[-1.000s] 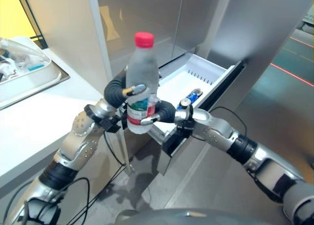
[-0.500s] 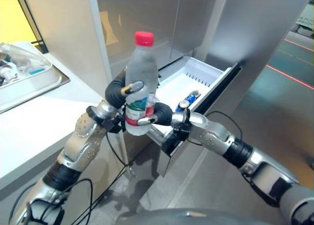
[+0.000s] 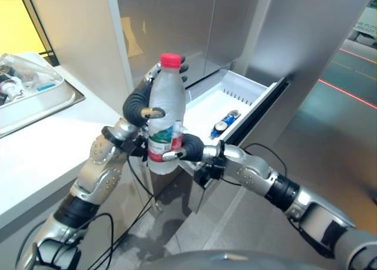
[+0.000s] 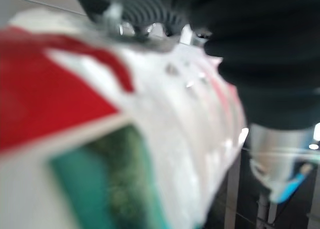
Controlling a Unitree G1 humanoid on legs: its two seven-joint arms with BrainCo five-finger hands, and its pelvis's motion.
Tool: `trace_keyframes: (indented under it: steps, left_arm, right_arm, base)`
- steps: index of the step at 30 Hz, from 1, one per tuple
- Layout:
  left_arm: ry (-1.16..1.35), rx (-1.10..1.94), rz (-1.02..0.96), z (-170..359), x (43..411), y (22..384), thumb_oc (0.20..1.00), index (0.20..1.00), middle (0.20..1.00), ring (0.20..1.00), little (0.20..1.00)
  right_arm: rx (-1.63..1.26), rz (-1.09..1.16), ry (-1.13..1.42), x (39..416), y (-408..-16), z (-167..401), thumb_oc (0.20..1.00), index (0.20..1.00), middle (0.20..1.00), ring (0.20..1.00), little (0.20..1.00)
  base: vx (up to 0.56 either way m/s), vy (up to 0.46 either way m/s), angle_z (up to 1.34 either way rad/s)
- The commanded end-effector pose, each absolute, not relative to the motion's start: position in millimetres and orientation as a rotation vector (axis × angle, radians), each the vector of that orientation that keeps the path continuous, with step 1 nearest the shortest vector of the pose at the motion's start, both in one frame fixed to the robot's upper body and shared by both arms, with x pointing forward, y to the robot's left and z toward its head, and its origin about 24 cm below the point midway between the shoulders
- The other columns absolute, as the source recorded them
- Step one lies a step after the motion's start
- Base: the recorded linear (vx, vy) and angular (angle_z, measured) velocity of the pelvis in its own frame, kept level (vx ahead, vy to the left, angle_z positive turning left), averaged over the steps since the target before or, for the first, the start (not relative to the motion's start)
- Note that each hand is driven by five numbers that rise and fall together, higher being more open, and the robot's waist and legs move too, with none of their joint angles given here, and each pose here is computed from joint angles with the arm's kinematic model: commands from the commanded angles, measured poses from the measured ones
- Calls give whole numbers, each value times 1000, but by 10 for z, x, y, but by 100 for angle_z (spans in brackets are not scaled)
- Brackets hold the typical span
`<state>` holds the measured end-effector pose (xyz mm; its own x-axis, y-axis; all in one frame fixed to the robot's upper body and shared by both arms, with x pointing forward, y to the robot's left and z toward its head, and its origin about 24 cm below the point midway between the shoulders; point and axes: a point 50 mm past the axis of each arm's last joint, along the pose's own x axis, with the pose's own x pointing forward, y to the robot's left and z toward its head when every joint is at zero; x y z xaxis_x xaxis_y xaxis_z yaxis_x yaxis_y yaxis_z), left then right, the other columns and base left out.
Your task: Take the drinks into the refrigerator
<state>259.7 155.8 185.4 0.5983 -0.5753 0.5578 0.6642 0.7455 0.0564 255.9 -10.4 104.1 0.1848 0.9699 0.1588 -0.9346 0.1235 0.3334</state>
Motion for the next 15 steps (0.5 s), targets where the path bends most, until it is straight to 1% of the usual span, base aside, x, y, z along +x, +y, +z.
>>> trace_keyframes:
  steps: [1, 9, 15]
  left_arm:
    - [-687, -114, -670, 2057, 2673, 1664, 1000, 1000, 1000, 1000, 1000]
    - [-683, -103, -607, 2018, 2641, 1821, 1000, 1000, 1000, 1000, 1000]
    - [-690, -113, -478, 1931, 2532, 2084, 1000, 1000, 1000, 1000, 1000]
  right_arm:
    - [543, 1439, -243, 2592, -101, 1749, 200, 200, 200, 200, 200]
    - [530, 1358, -335, 2672, -325, 1870, 200, 200, 200, 200, 200]
    - [432, 1123, -532, 2810, -979, 2135, 200, 200, 200, 200, 200]
  base:
    - [0, 0, 0]
    - [0, 0, 0]
    - [5, 0, 0]
